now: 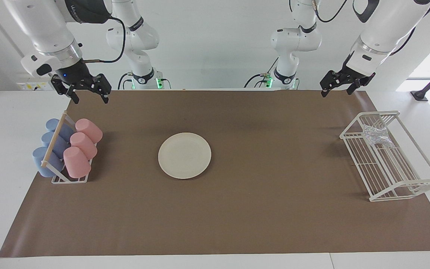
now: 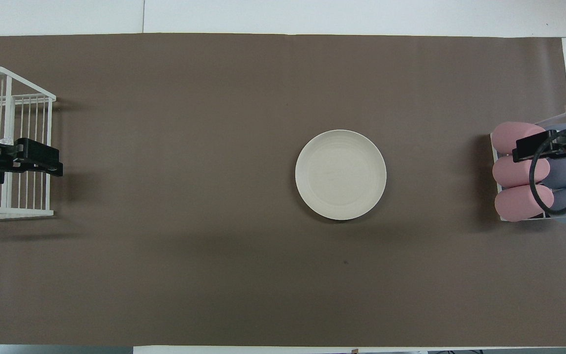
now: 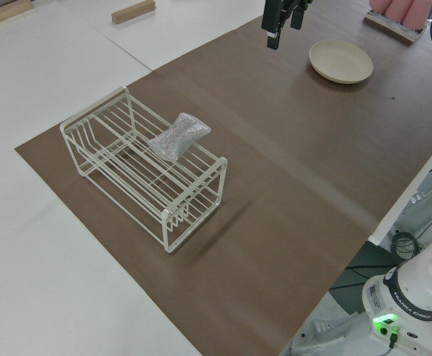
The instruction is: Wipe plate with sponge
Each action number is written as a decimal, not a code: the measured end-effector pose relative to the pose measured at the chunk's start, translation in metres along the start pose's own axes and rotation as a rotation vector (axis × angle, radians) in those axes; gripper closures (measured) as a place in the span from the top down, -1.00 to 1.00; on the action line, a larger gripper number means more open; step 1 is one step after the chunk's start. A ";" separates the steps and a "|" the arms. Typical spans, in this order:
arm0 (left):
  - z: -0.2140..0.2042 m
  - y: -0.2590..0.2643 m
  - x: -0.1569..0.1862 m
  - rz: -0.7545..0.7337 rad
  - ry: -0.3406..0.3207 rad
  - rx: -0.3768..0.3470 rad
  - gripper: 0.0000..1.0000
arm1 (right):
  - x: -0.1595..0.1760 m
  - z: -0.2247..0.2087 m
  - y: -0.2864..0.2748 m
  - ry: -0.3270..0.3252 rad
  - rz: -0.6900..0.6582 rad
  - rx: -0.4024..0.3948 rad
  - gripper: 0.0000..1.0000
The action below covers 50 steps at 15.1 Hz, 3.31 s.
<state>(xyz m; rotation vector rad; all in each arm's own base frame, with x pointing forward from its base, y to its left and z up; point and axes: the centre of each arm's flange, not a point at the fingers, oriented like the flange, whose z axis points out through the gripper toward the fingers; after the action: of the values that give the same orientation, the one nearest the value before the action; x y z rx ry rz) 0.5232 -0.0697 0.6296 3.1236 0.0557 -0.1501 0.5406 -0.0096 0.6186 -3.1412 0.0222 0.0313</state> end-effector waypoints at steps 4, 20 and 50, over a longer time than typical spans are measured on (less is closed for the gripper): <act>0.000 0.000 0.000 0.000 0.000 0.000 1.00 | 0.000 0.000 0.000 0.000 0.000 0.000 1.00; 0.052 0.003 0.009 -0.016 -0.031 0.273 1.00 | 0.000 0.000 -0.001 -0.004 0.122 0.000 1.00; 0.199 -0.069 0.063 0.100 0.051 0.785 -0.56 | -0.014 0.019 -0.007 -0.062 1.104 -0.032 1.00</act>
<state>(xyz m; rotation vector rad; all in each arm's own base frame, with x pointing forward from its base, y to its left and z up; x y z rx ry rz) 0.5646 -0.0018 0.4245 3.8997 -0.2130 -0.1083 0.5260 -0.0021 0.5998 -2.6951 1.6878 0.1219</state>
